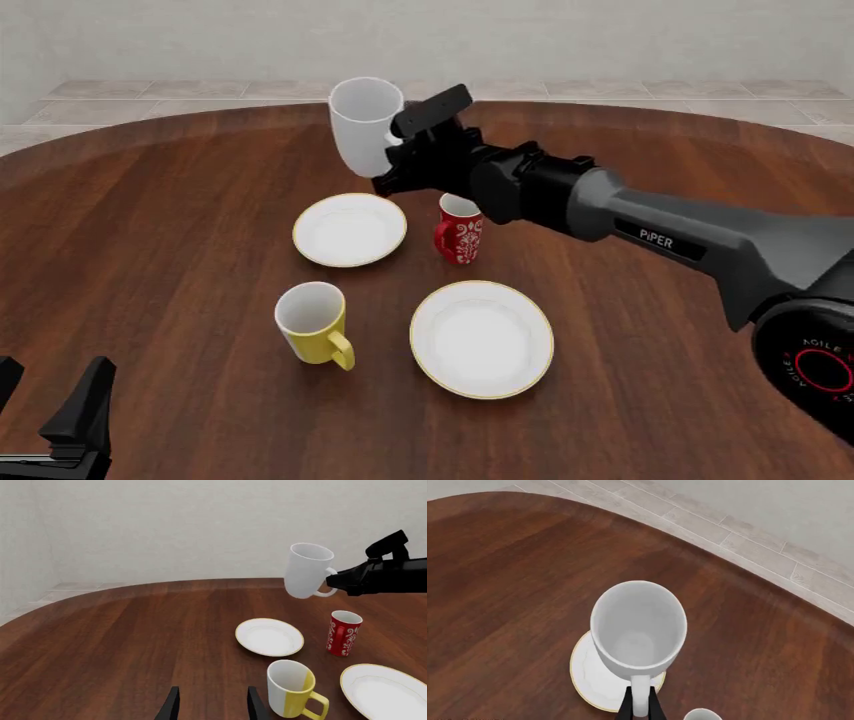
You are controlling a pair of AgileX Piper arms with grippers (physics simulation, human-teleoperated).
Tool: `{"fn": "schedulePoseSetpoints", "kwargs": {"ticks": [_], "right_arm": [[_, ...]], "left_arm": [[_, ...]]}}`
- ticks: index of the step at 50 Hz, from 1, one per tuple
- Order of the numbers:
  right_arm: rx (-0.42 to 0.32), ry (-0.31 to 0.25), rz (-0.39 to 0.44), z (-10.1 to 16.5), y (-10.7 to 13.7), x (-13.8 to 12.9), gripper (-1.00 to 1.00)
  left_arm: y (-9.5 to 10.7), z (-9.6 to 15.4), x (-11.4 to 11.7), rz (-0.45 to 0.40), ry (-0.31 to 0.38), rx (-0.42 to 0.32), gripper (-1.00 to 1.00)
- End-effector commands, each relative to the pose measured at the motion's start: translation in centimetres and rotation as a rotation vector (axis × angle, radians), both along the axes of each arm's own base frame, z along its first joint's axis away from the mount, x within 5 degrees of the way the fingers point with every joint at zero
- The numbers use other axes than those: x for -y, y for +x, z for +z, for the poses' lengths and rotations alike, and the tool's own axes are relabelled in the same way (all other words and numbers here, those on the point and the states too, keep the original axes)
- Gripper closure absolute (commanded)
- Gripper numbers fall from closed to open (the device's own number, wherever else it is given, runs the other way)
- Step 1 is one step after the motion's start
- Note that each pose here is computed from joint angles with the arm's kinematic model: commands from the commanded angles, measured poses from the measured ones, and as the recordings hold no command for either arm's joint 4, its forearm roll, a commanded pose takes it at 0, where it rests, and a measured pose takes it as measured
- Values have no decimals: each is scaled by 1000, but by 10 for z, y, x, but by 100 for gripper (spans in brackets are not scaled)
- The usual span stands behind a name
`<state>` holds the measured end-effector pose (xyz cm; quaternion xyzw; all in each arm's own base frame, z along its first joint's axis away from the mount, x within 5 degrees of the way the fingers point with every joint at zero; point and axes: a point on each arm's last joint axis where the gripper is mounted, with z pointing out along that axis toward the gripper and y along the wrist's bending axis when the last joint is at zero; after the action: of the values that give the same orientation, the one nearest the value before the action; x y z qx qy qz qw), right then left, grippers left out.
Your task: Put the white mug on the left plate.
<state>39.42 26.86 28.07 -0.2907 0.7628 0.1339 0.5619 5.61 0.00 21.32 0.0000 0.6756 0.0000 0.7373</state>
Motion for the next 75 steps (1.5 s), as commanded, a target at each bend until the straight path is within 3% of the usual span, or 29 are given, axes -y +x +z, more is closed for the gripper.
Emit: {"fn": "schedulePoseSetpoints", "kwargs": {"ticks": [1, 75], "right_arm": [[-6, 9, 1, -3, 1, -3, 100], [-62, 6, 14, -36, 5, -21, 100]], "left_arm": [[0, 0, 0, 0, 0, 0, -100], [0, 0, 0, 0, 0, 0, -100]]}}
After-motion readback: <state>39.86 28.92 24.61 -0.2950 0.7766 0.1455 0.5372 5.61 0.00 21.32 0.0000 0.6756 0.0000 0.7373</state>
